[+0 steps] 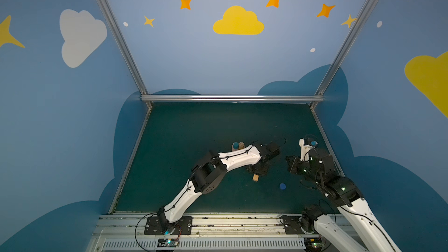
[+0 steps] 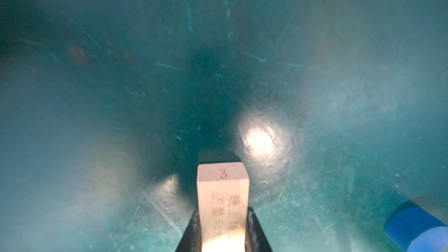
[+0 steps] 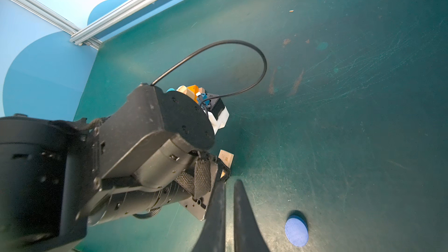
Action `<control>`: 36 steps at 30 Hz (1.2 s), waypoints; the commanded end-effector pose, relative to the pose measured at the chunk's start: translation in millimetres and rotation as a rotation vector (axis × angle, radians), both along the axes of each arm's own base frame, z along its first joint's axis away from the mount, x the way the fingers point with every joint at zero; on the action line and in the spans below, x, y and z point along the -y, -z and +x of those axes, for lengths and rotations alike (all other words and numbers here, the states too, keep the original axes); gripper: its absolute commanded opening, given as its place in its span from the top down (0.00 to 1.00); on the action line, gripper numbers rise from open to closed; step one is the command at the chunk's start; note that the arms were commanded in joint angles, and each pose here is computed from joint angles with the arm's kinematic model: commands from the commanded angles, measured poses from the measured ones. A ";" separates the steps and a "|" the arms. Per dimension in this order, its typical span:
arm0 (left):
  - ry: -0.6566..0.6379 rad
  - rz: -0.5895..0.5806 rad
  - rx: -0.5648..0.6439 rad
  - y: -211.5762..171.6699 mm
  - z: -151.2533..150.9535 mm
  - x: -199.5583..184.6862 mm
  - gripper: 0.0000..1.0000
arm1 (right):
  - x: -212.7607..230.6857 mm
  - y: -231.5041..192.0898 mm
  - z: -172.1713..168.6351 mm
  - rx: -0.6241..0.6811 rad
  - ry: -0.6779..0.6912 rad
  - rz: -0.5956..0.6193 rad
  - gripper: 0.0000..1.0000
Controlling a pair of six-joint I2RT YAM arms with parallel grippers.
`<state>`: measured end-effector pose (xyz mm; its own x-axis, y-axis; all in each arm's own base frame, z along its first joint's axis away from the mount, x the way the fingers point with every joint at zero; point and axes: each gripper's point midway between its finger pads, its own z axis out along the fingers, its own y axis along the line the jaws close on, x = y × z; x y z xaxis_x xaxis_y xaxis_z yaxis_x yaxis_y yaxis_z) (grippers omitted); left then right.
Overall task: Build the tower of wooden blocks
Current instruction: 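Close the left gripper on the long wooden block and lift it, then carry the long wooden block up over the stack with the left gripper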
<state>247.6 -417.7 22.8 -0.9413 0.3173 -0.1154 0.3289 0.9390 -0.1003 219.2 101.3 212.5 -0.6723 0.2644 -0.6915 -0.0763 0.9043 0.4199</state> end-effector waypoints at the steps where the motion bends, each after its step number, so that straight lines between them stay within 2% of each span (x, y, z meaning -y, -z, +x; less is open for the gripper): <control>1: -0.004 0.003 0.019 -14.2 -1.3 -5.3 0.87 | 3.6 3.1 -3.0 -0.009 0.011 -0.007 0.91; 5: -0.006 0.003 0.027 -17.0 -0.8 -5.8 0.95 | 3.8 2.7 -3.5 -0.009 0.011 -0.006 0.91; 11: 0.009 0.018 0.068 -35.1 6.3 -14.8 0.95 | 2.9 0.0 -2.9 -0.005 0.004 -0.008 0.91; 16: 0.049 -0.006 0.120 -71.0 18.2 -28.4 0.95 | 0.7 -5.8 -2.3 0.006 -0.012 -0.007 0.90; 22: 0.115 -0.065 0.180 -127.0 41.3 -62.1 0.96 | -2.3 -10.6 -1.5 0.008 -0.030 -0.005 0.90; 25: 0.190 -0.089 0.224 -152.0 48.6 -77.8 0.96 | -4.5 -12.0 -0.4 0.006 -0.041 -0.004 0.90; 29: 0.329 -0.043 0.305 -176.7 56.2 -97.3 0.96 | -8.3 -12.4 1.9 0.005 -0.058 -0.002 0.89; 32: 0.476 -0.037 0.339 -189.7 56.0 -102.6 0.96 | -11.4 -11.2 4.6 -0.001 -0.070 0.000 0.89; 36: 0.715 -0.055 0.306 -198.1 41.3 -103.5 0.96 | -15.8 -9.2 9.6 -0.009 -0.086 0.003 0.88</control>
